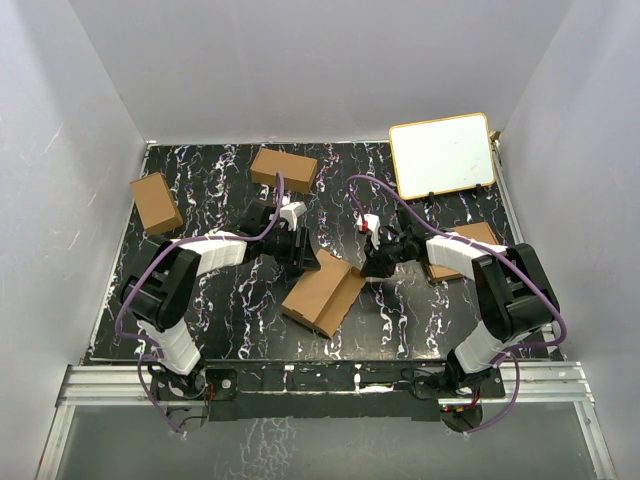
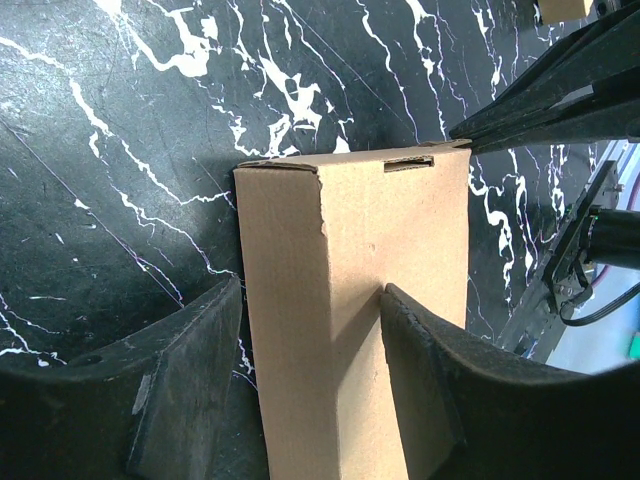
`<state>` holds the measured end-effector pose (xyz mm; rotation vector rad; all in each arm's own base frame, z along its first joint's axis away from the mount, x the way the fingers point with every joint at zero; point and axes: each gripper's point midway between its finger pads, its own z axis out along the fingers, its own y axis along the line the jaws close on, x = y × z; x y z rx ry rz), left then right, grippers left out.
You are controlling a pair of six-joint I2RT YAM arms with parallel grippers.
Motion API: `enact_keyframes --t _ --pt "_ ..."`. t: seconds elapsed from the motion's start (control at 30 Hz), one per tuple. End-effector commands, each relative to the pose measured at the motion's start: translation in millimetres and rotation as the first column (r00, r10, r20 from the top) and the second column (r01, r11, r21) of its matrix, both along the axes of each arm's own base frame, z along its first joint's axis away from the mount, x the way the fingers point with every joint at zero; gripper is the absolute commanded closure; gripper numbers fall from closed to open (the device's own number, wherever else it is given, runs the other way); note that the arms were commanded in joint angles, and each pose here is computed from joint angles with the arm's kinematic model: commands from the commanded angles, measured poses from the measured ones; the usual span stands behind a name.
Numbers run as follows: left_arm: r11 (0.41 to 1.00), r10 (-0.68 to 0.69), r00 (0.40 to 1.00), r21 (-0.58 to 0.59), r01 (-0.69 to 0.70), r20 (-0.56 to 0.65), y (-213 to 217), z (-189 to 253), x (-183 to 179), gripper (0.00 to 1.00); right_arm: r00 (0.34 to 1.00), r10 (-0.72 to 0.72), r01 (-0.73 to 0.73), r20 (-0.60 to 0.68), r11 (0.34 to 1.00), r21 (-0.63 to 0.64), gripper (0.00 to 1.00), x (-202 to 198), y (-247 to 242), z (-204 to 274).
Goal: Fold the paper box
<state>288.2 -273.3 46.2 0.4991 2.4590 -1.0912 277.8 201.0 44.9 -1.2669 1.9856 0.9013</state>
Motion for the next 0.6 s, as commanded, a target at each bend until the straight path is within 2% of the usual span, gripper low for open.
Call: enact_keyframes --t 0.0,0.57 --pt "0.998 0.001 1.0 0.068 0.0 -0.02 14 -9 -7 0.46 0.997 0.041 -0.043 0.061 0.998 0.034 0.92 9 8 16" --pt "0.998 -0.01 0.999 0.055 0.012 -0.04 10 -10 -8 0.46 0.996 0.053 -0.059 0.076 0.996 0.069 0.92 5 23 25"
